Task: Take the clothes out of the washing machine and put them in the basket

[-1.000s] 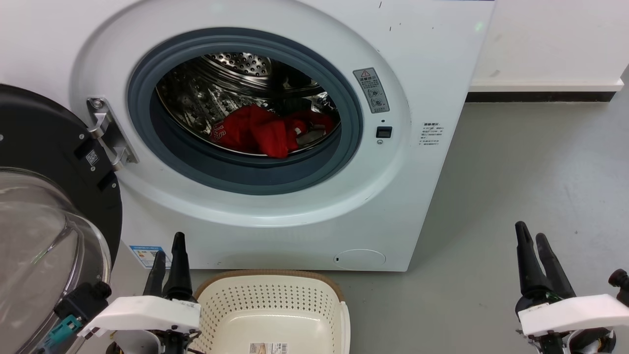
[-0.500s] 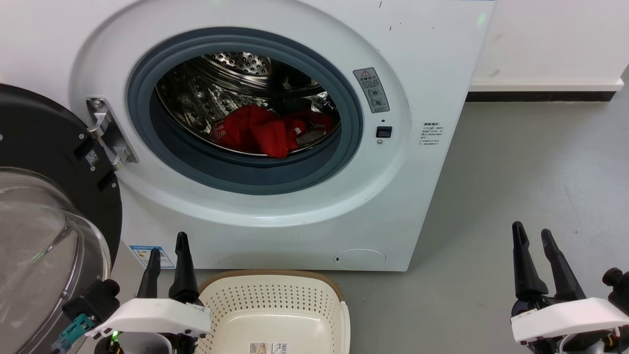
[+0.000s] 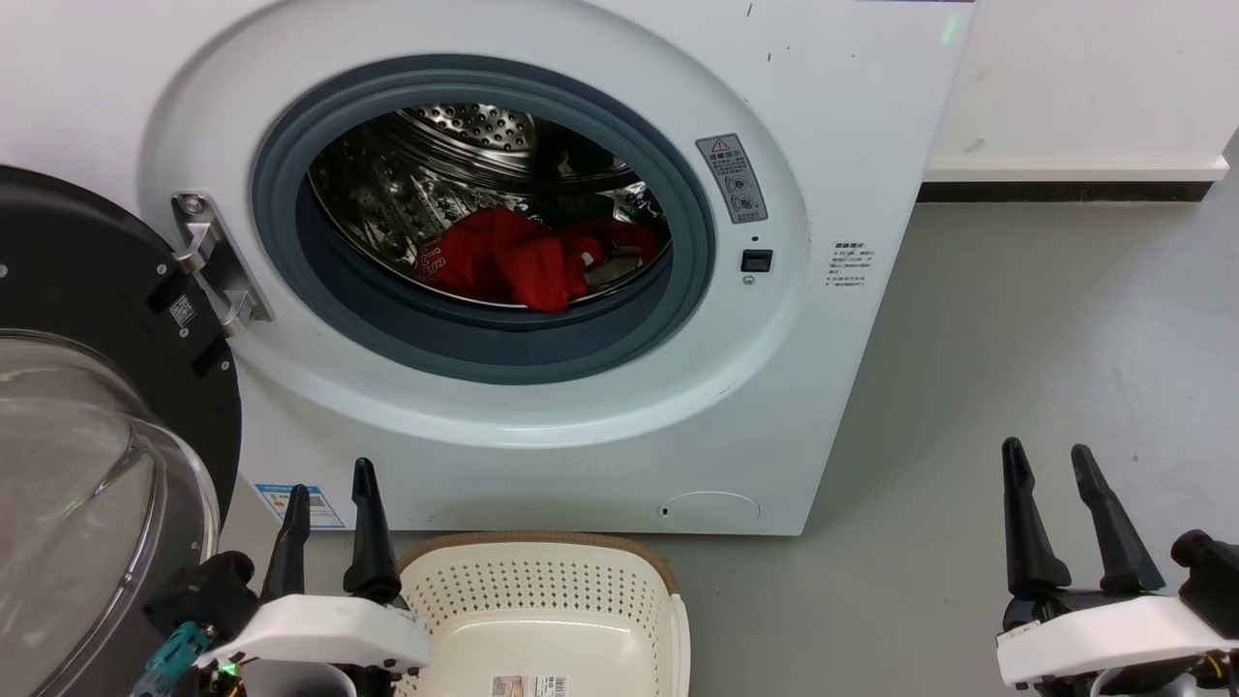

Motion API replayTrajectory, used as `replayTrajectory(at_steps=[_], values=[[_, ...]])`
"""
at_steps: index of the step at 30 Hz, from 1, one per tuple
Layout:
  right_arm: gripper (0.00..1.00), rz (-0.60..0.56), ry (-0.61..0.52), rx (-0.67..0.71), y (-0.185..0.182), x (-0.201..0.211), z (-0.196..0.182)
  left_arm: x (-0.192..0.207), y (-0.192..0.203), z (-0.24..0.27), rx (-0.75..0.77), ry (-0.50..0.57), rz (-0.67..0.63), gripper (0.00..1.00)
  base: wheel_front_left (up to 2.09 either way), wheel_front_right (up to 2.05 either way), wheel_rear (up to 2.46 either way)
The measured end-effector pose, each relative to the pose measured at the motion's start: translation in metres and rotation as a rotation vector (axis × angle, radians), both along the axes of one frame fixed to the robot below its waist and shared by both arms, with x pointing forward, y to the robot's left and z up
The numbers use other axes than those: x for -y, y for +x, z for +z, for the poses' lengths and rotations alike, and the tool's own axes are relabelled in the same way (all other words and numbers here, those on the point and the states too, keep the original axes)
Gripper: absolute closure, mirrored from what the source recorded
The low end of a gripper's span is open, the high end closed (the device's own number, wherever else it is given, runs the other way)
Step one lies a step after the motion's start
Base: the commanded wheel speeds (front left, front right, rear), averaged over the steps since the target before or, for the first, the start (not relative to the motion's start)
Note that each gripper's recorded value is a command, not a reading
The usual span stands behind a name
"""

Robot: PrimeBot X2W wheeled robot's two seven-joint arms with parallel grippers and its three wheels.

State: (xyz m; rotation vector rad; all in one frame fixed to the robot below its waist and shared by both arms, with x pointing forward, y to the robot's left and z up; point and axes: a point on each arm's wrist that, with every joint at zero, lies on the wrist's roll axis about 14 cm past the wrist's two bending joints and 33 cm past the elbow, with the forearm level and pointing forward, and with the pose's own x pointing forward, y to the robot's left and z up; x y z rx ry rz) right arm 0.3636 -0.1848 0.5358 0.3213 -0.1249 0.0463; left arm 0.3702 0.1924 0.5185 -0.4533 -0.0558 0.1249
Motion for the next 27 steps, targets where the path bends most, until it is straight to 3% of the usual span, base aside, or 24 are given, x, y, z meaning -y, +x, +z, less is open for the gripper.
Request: replayTrajectory(at_steps=[27], values=[[0.00,0.007,-0.266,0.060,-0.0068,-0.0076,0.0085,0.0058,-0.0073,0.0023,0.033,0.220,-0.013,0.00,0.00,0.00,0.00]])
